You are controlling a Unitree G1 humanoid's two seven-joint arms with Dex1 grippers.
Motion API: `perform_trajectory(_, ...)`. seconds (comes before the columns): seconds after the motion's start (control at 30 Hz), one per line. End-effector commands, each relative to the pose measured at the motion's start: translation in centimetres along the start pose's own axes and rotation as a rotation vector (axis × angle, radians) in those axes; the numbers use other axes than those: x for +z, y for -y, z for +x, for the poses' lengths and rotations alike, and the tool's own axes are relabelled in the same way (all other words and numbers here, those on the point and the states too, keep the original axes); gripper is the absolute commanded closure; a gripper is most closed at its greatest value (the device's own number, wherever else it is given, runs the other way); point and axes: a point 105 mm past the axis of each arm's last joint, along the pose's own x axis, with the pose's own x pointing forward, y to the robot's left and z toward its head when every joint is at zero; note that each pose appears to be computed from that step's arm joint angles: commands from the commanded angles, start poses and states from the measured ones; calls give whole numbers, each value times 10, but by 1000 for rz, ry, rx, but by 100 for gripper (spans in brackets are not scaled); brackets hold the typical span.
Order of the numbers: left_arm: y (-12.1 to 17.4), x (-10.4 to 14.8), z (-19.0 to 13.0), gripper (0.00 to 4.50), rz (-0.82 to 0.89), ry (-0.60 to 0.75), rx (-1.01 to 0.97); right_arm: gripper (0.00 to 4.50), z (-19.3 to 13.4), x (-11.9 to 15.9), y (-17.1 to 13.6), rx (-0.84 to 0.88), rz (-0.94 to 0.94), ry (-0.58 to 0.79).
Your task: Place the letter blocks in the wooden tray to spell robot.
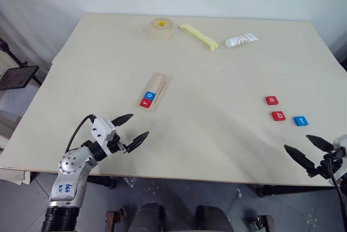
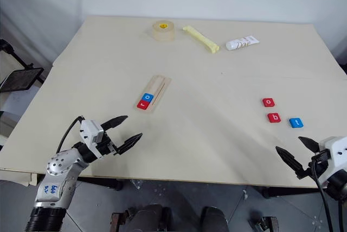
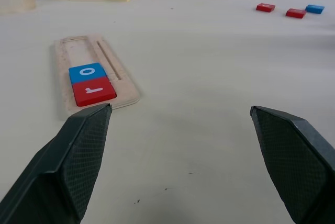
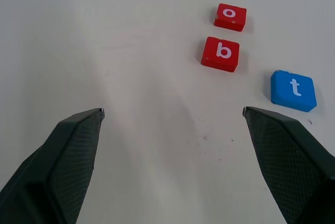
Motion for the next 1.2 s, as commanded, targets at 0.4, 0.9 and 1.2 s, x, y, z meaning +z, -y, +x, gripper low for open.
perform_trajectory(0.4,-1,15,-27,0,24,-2,70,5,19,28,4,56,-60,48)
perform_trajectory(0.9,7,8,-31,0,-17,-195,216,5,69,49,-17,274,-83,76)
perform_trajectory(1.2,-8,20,24,0,-68,-267,390,5,80,57,-24,344,-99,87)
